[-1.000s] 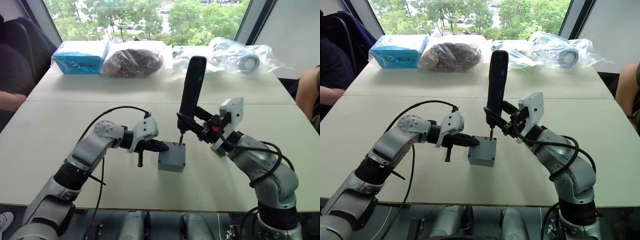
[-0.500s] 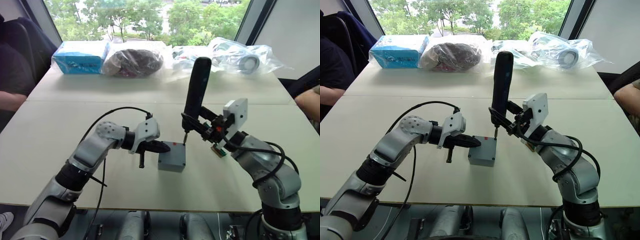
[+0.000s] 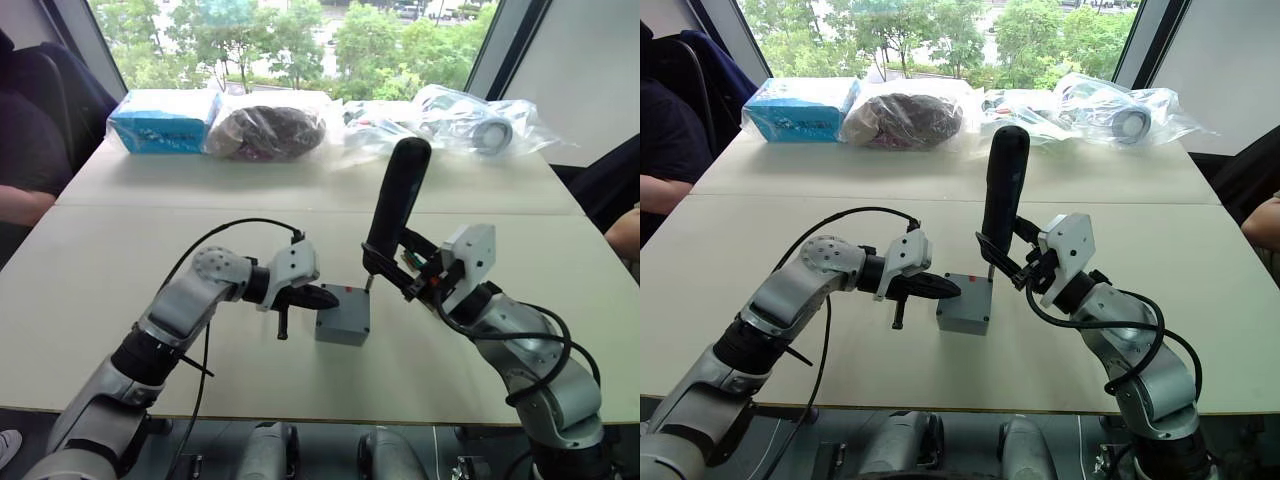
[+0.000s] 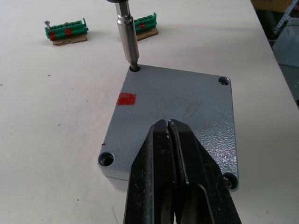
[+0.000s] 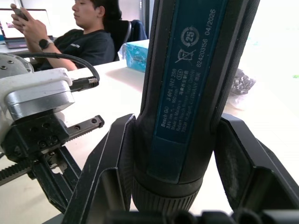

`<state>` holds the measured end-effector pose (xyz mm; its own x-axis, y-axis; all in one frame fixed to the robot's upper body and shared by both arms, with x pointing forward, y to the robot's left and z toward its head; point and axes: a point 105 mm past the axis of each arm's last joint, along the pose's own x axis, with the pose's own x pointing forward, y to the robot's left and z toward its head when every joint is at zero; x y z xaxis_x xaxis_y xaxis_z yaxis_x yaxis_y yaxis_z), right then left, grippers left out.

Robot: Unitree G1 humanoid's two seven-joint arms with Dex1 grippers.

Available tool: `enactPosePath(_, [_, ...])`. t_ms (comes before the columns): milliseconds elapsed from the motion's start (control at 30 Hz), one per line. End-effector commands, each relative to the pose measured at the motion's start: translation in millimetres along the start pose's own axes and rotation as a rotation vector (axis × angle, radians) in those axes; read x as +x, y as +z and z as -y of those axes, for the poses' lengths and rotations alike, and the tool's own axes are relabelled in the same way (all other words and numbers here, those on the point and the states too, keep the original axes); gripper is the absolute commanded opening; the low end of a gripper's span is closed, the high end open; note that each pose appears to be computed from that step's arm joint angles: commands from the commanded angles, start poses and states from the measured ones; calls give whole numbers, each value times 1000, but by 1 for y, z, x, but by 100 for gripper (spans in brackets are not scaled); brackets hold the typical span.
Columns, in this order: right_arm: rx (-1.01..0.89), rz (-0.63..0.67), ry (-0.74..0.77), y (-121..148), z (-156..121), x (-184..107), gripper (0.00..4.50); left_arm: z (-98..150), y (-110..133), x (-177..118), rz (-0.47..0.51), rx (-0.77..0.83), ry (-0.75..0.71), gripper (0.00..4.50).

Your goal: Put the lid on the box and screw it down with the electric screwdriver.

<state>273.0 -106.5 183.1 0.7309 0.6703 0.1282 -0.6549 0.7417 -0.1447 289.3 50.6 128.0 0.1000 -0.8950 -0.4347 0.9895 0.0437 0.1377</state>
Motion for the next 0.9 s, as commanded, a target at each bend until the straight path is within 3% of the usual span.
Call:
enactPosePath(33, [109, -125, -33, -38, -1, -2, 189, 1, -5, 3, -19, 3, -6, 0])
enactPosePath(433, [133, -126, -48, -45, -2, -1, 189, 1, -5, 5, -21, 6, -2, 0])
enactPosePath(900, [93, -86, -31, -30, 3, 3, 189, 0, -5, 7, -15, 5, 1, 0])
